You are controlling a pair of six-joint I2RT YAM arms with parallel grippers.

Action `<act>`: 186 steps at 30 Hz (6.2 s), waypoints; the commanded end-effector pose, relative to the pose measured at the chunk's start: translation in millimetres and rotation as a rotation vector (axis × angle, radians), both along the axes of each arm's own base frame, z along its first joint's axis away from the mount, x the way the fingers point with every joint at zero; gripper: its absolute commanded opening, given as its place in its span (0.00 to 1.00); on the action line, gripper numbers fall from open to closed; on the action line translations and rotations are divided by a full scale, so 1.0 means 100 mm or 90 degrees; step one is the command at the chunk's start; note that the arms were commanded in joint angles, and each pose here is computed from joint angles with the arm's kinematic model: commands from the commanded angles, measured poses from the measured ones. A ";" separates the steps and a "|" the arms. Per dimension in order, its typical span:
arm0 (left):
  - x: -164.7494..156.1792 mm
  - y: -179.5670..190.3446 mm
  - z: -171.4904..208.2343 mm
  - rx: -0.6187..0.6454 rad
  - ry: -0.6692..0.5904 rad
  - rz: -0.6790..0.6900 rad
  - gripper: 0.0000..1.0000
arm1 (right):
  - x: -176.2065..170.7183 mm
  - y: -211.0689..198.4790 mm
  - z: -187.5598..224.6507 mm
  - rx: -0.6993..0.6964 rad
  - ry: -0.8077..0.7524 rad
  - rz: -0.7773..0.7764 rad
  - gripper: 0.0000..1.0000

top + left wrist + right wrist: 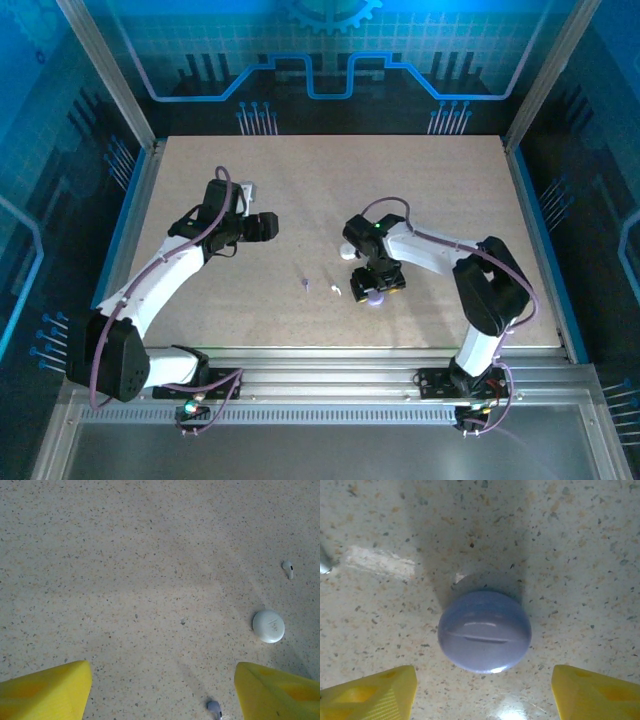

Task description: Insert the wireless bluetooth earbuds into the charging case

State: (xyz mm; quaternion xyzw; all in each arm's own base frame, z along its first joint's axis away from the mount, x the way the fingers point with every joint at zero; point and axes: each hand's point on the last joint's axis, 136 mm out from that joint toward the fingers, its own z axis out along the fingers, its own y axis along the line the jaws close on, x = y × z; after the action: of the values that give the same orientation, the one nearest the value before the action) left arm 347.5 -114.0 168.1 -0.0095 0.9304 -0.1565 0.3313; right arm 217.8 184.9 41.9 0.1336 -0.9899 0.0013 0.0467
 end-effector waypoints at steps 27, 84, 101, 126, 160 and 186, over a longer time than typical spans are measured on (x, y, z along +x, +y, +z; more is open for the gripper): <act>-0.12 0.01 -0.03 0.004 0.018 0.003 0.77 | 0.07 0.06 -0.37 -0.017 0.038 0.016 0.44; -0.77 -1.96 0.89 -0.129 -0.522 -0.469 0.61 | 0.75 0.48 2.16 0.743 -0.405 -0.389 0.40; -0.66 -1.95 0.99 -0.141 -0.537 -0.424 0.59 | 0.64 0.67 2.26 0.767 -0.410 -0.371 0.40; -0.61 -1.97 0.99 -0.167 -0.531 -0.402 0.41 | 0.54 0.81 2.29 0.786 -0.402 -0.349 0.41; -0.88 -1.93 1.13 -0.277 -0.501 -0.471 0.14 | 0.14 0.31 2.72 0.725 -0.663 0.116 0.71; -1.20 -1.97 1.52 -0.373 -0.571 -0.595 0.16 | -0.15 0.43 2.84 0.765 -0.660 0.609 0.65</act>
State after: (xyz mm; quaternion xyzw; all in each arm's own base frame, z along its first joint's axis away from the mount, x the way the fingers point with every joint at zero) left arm 237.6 -314.8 298.1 0.3534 0.5691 -0.5038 0.5454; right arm 212.2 228.2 320.9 0.4887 -0.5834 -0.4151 -0.4985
